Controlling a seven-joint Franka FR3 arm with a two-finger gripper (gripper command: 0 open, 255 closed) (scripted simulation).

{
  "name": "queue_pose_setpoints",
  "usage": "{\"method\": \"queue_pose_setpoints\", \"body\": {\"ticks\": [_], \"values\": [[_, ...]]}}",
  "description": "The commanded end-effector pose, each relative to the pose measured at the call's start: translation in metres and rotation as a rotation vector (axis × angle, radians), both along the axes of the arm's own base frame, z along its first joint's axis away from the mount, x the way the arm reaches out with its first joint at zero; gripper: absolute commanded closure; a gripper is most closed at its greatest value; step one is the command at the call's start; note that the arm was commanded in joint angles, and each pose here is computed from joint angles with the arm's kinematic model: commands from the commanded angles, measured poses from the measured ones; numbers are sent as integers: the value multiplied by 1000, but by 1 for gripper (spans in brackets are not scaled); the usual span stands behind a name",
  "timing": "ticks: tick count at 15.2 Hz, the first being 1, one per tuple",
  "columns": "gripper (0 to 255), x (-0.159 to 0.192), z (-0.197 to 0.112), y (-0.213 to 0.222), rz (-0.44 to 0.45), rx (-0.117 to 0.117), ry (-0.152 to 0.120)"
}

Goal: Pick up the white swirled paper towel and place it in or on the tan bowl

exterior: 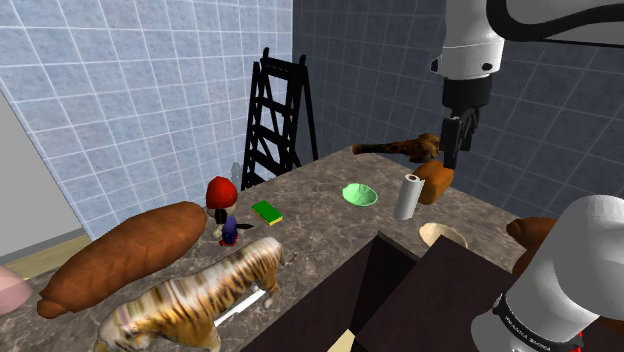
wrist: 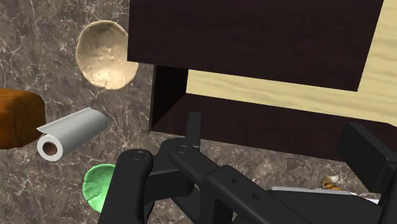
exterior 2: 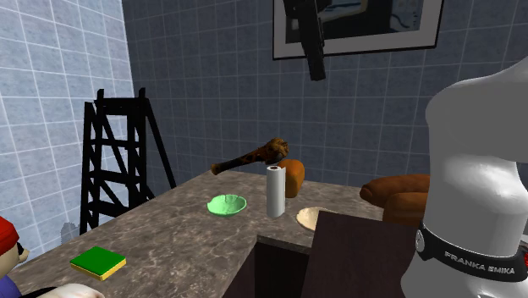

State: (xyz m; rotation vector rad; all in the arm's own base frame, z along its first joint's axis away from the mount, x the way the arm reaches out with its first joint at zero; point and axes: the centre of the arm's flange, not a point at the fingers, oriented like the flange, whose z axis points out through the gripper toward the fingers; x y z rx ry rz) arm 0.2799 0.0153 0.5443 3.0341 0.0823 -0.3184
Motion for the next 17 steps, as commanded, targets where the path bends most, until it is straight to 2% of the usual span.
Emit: {"method": "queue_pose_setpoints", "body": {"ticks": [1, 17], "values": [[0, 0, 0, 0, 0, 0, 0], [0, 70, -116, -159, 3, 33, -75]]}}
